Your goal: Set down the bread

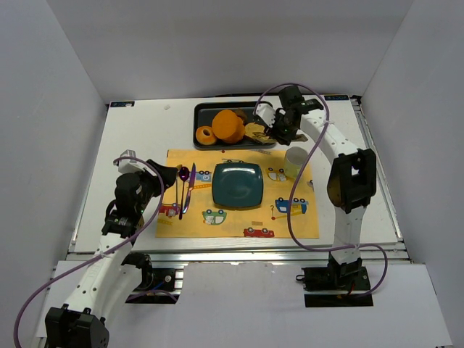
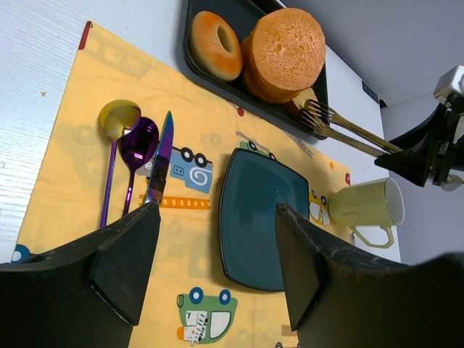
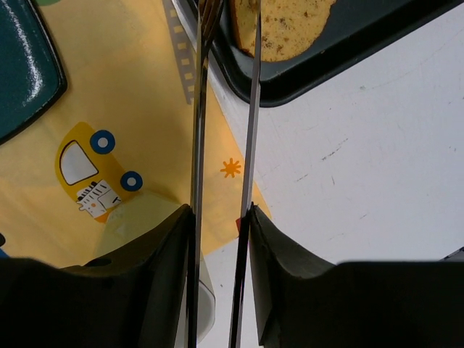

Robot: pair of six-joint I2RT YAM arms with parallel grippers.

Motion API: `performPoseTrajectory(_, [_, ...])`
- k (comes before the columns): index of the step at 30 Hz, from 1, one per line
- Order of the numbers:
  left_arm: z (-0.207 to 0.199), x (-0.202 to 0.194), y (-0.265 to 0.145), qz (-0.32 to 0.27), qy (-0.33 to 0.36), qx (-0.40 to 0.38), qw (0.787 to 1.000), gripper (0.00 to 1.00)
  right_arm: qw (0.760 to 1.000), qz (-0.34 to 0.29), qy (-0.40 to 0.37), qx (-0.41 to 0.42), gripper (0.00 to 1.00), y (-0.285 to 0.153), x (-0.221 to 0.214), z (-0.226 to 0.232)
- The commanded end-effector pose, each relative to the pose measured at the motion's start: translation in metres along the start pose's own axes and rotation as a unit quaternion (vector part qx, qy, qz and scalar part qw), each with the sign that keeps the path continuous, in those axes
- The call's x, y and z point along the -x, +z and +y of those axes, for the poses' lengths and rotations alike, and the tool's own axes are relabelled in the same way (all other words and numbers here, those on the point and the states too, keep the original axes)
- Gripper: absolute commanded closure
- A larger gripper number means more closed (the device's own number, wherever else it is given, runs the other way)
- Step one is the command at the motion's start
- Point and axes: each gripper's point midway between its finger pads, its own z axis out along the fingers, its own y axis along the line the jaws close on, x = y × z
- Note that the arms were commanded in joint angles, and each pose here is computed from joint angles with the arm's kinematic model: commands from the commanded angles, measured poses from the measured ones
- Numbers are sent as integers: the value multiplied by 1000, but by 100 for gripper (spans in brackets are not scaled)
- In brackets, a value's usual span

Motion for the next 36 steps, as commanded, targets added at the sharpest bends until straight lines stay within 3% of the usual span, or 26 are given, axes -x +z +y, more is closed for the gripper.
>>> performPoseTrajectory(1, [-2, 4, 1, -7, 1, -3, 1000, 26, 999, 8, -25, -23, 61, 9, 1, -7])
performPoseTrajectory(3, [-3, 4, 0, -8, 1, -4, 1000, 26, 999, 18, -30, -28, 65, 11, -4, -6])
performPoseTrajectory(11, [-4, 6, 2, -11, 0, -6, 1000, 26, 997, 22, -25, -70, 95, 0, -5, -19])
performPoseTrajectory(17, [-7, 7, 6, -9, 2, -8, 1000, 26, 990, -38, 14, -133, 100, -42, 21, -43])
performPoseTrajectory(24, [-8, 8, 9, -9, 4, -12, 1000, 26, 985, -70, 16, -156, 100, -74, 27, -41])
performPoseTrajectory(28, [-9, 10, 8, -11, 5, -12, 1000, 26, 987, -98, -6, -128, 100, -91, 26, -15])
performPoseTrajectory(33, [-7, 9, 7, -14, 4, -10, 1000, 26, 983, -170, -72, -7, 100, -112, 17, 77])
performPoseTrajectory(36, [-7, 8, 8, -13, 3, -12, 1000, 26, 983, -162, -76, 46, 100, -110, -1, 124])
